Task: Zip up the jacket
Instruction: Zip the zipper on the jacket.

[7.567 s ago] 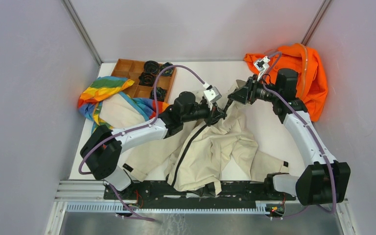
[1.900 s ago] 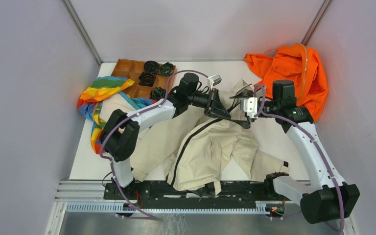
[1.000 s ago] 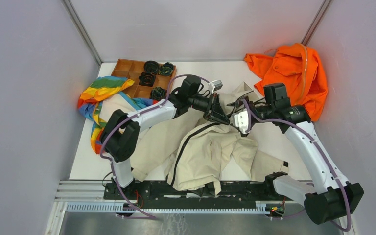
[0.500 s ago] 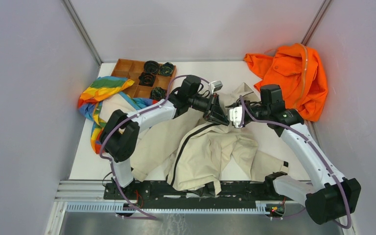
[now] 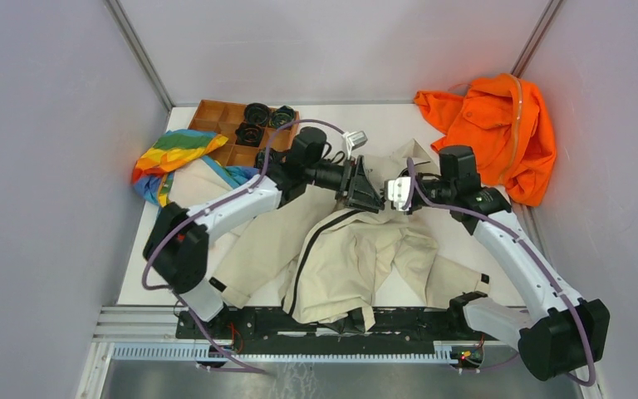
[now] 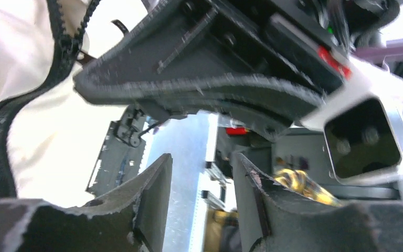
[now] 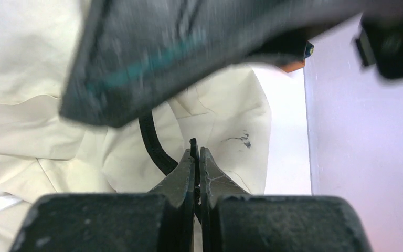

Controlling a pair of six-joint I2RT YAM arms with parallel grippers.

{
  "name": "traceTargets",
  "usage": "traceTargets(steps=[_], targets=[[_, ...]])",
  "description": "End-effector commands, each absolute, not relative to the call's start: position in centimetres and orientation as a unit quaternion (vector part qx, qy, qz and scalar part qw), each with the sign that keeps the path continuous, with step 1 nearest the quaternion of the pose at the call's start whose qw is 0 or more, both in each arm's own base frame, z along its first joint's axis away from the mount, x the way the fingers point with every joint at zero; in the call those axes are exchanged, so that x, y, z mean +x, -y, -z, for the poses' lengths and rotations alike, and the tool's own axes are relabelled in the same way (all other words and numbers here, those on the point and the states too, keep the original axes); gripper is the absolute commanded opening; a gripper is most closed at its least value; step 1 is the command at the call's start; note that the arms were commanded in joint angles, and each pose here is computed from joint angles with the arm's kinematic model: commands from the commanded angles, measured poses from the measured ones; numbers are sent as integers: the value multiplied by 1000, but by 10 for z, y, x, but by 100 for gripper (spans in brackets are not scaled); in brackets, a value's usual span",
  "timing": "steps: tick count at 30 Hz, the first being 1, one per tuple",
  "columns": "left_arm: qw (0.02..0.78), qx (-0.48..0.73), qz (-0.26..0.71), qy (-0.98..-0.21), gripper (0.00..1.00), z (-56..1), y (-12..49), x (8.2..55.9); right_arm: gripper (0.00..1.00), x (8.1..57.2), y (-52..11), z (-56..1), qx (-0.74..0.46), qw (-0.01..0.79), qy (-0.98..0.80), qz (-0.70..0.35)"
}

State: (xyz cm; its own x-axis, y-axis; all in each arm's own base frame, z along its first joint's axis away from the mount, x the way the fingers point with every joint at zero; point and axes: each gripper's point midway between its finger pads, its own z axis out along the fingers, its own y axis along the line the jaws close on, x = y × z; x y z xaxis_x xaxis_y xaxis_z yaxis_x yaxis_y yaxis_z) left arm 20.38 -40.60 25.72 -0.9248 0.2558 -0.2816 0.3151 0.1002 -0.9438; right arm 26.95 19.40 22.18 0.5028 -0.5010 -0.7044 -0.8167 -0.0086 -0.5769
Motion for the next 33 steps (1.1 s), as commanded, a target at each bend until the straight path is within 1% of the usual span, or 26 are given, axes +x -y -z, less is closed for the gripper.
traceTargets(steps=[1,6,9,11,13,16,19,22,24,25,26,29,30,31,33], targets=[[192,238,596,-742,55,-273,375,218,0,275,-190,-234,-656,543,-499,-161],[322,258,493,-766,60,-249,347,238,0,285,-184,-248,-587,569,-542,-192],[400,295,442,-746,66,-248,351,248,0,289,-182,-262,-554,586,-555,-205],[440,334,415,-723,68,-248,363,250,0,292,-180,-271,-533,595,-564,-209],[472,368,384,-703,71,-248,376,254,0,294,-177,-279,-520,602,-569,-210],[493,382,349,-699,73,-244,390,269,0,293,-175,-284,-513,606,-570,-209],[497,378,328,-709,73,-239,398,285,0,295,-172,-287,-504,609,-576,-208],[489,383,330,-711,73,-233,405,288,0,300,-166,-290,-487,616,-585,-202],[473,392,349,-708,70,-227,411,281,0,306,-161,-294,-476,623,-590,-192],[464,393,354,-711,64,-222,412,279,0,310,-157,-297,-470,628,-593,-181],[454,393,356,-716,55,-217,411,277,0,315,-153,-299,-464,632,-598,-169],[431,380,360,-735,14,-205,403,276,0,330,-134,-312,-450,647,-603,-125],[426,372,364,-740,5,-204,399,277,0,335,-128,-315,-446,650,-605,-110],[423,370,365,-742,2,-202,395,276,0,340,-121,-320,-442,655,-606,-93],[414,370,366,-747,2,-199,388,273,0,352,-106,-327,-434,662,-609,-54]])
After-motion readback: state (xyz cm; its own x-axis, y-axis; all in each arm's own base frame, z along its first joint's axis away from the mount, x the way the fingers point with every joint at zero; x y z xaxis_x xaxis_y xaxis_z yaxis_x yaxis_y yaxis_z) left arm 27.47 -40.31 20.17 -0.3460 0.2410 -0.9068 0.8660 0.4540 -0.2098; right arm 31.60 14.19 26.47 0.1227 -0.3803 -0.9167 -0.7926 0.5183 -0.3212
